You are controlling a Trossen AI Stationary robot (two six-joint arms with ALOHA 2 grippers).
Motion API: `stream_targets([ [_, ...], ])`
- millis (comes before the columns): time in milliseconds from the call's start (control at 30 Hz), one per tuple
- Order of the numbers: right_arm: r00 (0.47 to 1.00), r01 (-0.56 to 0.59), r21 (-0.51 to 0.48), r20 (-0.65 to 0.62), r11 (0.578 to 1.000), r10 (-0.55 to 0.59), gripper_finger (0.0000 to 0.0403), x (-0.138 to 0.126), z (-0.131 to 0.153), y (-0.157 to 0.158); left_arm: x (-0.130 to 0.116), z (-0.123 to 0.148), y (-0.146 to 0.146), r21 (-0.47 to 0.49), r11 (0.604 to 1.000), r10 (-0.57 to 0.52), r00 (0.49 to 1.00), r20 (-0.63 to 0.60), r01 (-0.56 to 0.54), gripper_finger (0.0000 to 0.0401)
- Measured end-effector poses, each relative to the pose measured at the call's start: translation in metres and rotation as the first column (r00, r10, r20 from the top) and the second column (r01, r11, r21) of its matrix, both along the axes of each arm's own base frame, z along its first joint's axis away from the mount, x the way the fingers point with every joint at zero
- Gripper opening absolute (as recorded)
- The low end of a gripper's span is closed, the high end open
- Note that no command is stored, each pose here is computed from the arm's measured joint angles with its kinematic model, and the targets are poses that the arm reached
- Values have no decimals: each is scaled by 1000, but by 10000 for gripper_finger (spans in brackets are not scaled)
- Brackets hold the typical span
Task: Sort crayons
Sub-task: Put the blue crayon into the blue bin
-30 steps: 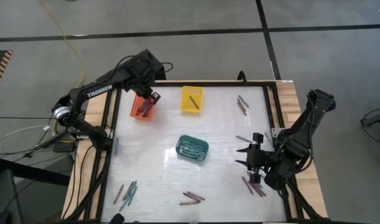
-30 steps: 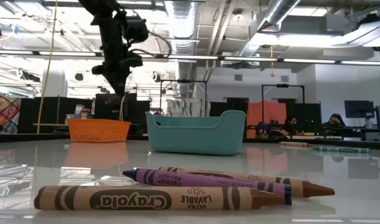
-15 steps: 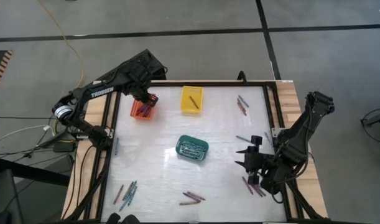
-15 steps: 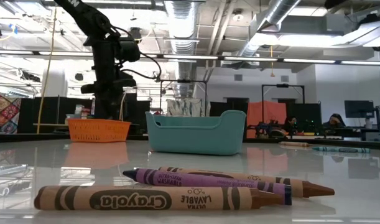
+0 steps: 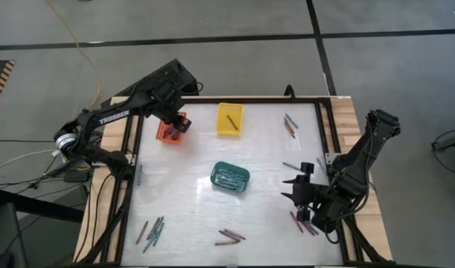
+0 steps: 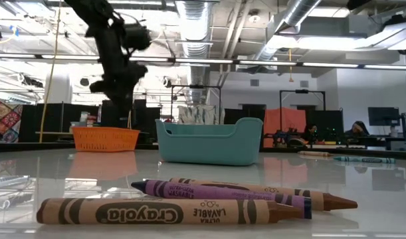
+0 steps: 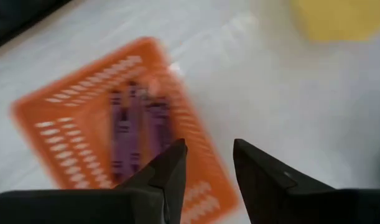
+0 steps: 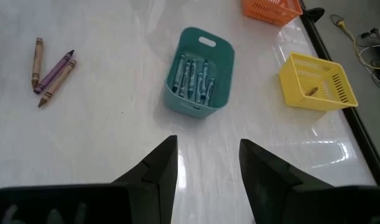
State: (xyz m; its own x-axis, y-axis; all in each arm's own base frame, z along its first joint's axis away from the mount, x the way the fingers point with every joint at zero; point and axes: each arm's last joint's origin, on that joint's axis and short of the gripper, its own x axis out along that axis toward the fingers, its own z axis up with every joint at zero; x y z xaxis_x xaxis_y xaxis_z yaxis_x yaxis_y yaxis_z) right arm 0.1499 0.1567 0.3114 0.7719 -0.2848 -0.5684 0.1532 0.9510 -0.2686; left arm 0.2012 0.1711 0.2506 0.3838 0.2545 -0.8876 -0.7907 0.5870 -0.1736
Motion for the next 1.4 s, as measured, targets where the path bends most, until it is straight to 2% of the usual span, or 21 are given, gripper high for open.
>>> stream_targets([
  [233,1000,19,-7,12,1000,-19,168,2,0,-2,4,32,-61,-10,990,-142,984,108,144,121],
  [433,999,40,-6,11,999,-40,168,5,0,-5,9,45,-117,-20,974,-221,964,149,226,122],
  [600,999,49,0,9,999,-49,168,7,0,-7,18,40,-159,3,972,-234,967,103,235,122],
  [833,999,43,21,4,999,-43,168,8,0,-6,38,11,-208,28,971,-236,972,-14,236,122],
  [933,999,41,31,10,999,-42,168,8,1,-5,41,-8,-225,64,977,-193,972,-132,202,121],
  [1033,999,36,36,10,999,-37,168,8,1,-4,36,-29,-239,131,983,-90,957,-276,130,116],
  [1133,1000,26,39,5,999,-26,168,7,0,-3,31,-45,-253,179,981,-9,943,-333,73,107],
  [1300,1000,16,33,3,999,-17,168,6,0,-2,20,-67,-270,208,978,91,951,-294,-30,97],
  [1400,1000,16,32,3,999,-16,168,6,0,-2,10,-74,-278,241,963,177,960,-219,-122,96],
])
